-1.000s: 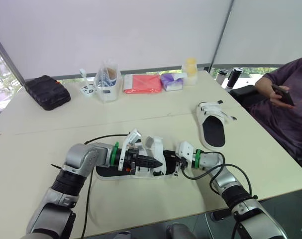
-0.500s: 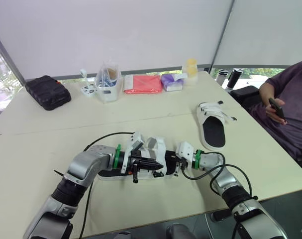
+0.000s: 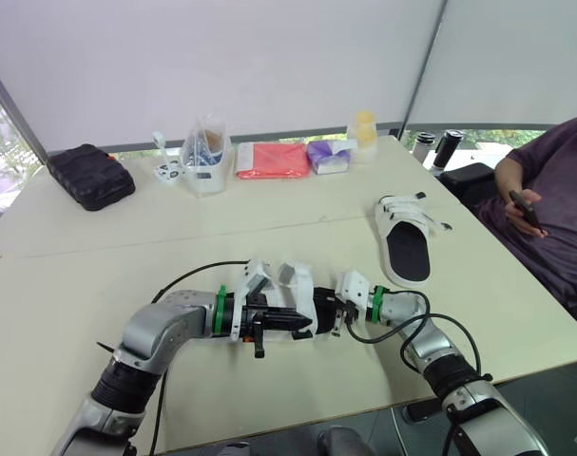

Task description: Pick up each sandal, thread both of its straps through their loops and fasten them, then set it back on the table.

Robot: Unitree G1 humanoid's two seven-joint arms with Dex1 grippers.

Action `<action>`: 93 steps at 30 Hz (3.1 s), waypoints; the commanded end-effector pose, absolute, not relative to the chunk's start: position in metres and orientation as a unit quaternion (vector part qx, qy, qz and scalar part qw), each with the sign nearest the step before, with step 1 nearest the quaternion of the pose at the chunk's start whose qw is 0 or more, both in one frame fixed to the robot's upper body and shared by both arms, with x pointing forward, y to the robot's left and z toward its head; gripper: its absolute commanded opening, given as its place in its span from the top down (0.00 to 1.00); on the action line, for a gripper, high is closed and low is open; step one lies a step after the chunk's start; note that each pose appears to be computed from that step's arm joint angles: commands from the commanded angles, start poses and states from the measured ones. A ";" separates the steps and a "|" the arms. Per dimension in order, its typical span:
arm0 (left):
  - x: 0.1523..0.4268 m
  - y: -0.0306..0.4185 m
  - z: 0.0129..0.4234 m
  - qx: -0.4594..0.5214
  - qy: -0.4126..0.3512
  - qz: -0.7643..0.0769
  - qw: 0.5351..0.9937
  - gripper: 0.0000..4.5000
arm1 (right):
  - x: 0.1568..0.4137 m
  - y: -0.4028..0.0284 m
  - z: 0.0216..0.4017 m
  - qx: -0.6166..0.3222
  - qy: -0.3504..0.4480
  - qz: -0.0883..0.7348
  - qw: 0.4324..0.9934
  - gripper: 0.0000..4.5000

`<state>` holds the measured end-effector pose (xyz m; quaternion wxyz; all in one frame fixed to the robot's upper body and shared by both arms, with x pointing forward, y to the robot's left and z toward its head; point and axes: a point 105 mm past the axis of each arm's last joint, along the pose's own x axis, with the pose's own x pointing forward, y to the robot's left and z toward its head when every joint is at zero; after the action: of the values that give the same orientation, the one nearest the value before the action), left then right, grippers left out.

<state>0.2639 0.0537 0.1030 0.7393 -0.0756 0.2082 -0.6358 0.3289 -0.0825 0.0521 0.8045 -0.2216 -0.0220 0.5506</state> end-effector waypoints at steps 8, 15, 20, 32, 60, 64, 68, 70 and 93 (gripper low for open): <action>0.259 0.067 0.080 -0.008 0.232 -0.617 0.752 0.99 | 0.303 -0.101 -0.021 -0.229 0.135 0.562 0.784 1.00; 0.264 0.063 0.075 0.050 0.222 -0.622 0.750 0.99 | 0.305 -0.102 -0.021 -0.230 0.136 0.559 0.785 1.00; 0.268 0.066 0.072 0.093 0.218 -0.626 0.743 0.99 | 0.305 -0.103 -0.021 -0.230 0.135 0.557 0.786 1.00; 0.290 0.066 0.103 -0.021 0.181 -0.606 0.774 0.26 | 0.305 -0.104 -0.021 -0.230 0.136 0.556 0.787 1.00; 0.427 0.085 0.186 0.186 0.068 -0.391 0.899 0.17 | 0.304 -0.104 -0.024 -0.232 0.139 0.557 0.785 1.00; 0.431 0.075 0.178 0.270 0.063 -0.430 0.859 0.17 | 0.306 -0.102 -0.022 -0.232 0.138 0.556 0.786 1.00; 0.423 0.061 0.171 0.292 0.077 -0.484 0.821 0.17 | 0.308 -0.102 -0.022 -0.231 0.137 0.554 0.788 1.00; 0.424 0.057 0.167 0.301 0.085 -0.487 0.816 0.17 | 0.308 -0.102 -0.022 -0.231 0.138 0.554 0.788 1.00; 0.448 0.055 0.129 0.395 0.143 -0.407 0.811 0.99 | 0.308 -0.101 -0.024 -0.229 0.135 0.546 0.794 1.00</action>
<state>0.4454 0.0588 0.1141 0.7991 0.4163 0.1578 -0.4040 0.3308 -0.0773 0.0566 0.8026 -0.2276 -0.0360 0.5502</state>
